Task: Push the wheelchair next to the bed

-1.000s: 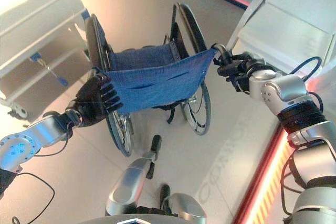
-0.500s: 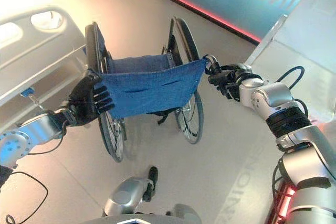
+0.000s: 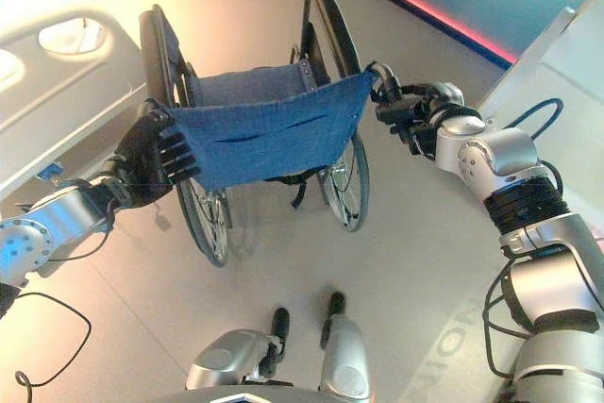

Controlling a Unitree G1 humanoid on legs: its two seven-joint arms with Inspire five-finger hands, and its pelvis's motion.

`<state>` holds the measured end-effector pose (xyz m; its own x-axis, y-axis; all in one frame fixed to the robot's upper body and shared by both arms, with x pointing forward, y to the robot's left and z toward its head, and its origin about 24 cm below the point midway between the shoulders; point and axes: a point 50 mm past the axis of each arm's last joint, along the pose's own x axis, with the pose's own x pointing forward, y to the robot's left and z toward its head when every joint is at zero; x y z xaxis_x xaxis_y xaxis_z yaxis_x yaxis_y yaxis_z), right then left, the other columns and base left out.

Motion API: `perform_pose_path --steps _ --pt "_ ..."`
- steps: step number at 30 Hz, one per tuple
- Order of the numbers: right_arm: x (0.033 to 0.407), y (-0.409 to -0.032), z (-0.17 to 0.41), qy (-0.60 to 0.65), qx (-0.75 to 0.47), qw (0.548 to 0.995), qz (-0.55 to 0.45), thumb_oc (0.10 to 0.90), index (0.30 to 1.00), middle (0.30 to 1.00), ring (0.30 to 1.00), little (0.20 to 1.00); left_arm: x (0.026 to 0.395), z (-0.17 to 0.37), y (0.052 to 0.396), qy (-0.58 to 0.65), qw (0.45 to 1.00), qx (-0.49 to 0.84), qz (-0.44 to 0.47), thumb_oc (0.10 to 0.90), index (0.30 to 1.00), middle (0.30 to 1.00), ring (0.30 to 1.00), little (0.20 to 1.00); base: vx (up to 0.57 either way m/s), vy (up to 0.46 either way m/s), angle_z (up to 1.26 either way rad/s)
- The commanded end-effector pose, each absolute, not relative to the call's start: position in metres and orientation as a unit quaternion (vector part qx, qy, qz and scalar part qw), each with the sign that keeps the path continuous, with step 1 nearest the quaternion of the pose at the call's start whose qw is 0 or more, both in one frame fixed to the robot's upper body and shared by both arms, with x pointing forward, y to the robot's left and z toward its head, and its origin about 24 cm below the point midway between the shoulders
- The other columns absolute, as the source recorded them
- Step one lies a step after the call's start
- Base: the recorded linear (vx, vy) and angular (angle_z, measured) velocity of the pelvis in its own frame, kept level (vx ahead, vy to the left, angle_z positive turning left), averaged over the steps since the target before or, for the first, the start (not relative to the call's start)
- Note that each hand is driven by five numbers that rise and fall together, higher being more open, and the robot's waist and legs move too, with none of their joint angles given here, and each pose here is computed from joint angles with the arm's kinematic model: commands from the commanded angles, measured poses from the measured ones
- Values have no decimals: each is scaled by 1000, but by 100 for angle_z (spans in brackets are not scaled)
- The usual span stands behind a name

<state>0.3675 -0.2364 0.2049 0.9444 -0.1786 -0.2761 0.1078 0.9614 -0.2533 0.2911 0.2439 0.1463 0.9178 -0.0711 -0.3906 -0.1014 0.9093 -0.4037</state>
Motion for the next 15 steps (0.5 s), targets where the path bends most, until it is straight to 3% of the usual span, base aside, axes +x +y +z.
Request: perform_pose_path --steps 1,8,15 --pt "357 -211 238 96 -129 986 37 400 300 300 300 300 305 278 249 -113 956 -268 -32 400 300 300 300 300 456 -270 48" --pt "349 -212 228 109 -137 983 50 400 300 300 300 300 297 273 252 -119 956 -268 -32 400 300 300 300 300 325 -201 41" --pt "347 -201 216 118 -130 984 43 400 300 300 300 300 298 260 251 -98 958 -268 -35 400 300 300 300 300 359 57 15"
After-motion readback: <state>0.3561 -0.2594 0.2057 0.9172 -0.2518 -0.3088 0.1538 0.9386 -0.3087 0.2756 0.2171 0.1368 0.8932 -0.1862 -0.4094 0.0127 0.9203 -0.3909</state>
